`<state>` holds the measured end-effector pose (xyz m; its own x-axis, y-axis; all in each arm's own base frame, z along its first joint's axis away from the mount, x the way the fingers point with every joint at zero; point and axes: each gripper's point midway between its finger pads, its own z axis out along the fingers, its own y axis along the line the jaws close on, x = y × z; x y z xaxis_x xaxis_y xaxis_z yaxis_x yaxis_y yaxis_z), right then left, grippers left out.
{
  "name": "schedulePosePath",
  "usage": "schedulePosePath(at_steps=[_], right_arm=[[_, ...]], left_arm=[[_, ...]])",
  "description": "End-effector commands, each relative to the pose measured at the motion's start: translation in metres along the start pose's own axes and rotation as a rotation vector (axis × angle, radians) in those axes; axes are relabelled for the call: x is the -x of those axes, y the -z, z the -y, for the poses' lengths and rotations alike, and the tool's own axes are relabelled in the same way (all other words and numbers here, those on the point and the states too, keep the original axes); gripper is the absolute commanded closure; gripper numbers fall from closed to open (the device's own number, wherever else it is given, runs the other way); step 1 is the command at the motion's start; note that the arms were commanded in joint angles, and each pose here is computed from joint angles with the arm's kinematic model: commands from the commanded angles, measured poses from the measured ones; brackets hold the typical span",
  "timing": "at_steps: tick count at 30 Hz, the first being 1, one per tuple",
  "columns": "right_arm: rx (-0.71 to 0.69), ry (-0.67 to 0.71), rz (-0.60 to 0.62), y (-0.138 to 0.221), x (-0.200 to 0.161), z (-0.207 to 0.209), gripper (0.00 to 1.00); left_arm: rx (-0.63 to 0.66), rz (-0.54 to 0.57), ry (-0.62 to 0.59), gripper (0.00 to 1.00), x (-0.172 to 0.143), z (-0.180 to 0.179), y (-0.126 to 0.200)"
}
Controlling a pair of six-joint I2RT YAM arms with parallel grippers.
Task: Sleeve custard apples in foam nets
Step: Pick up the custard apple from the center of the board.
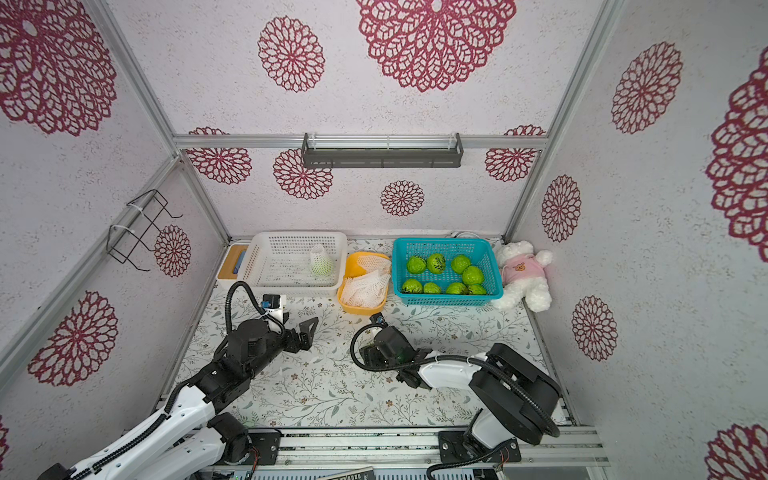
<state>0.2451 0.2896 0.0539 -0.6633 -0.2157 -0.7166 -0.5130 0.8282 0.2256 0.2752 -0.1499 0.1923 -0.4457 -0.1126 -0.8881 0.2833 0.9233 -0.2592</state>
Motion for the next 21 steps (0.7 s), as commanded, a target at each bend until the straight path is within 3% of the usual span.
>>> schedulePosePath(at_steps=[1, 11, 14, 21], right_arm=[[0.003, 0.003, -0.060, -0.003, -0.017, 0.001, 0.17], [-0.017, 0.009, -0.102, -0.007, -0.027, 0.005, 0.13], [-0.021, 0.011, -0.113, -0.010, -0.028, 0.005, 0.16], [0.016, -0.024, -0.061, 0.002, -0.013, -0.003, 0.35]], left_arm=[[-0.019, 0.045, -0.005, 0.03, 0.012, 0.006, 0.003], [-0.013, 0.055, -0.007, 0.03, 0.015, 0.006, 0.004], [-0.015, 0.051, -0.007, 0.03, 0.015, 0.006, 0.003], [-0.018, 0.061, -0.014, 0.03, 0.021, 0.009, 0.006]])
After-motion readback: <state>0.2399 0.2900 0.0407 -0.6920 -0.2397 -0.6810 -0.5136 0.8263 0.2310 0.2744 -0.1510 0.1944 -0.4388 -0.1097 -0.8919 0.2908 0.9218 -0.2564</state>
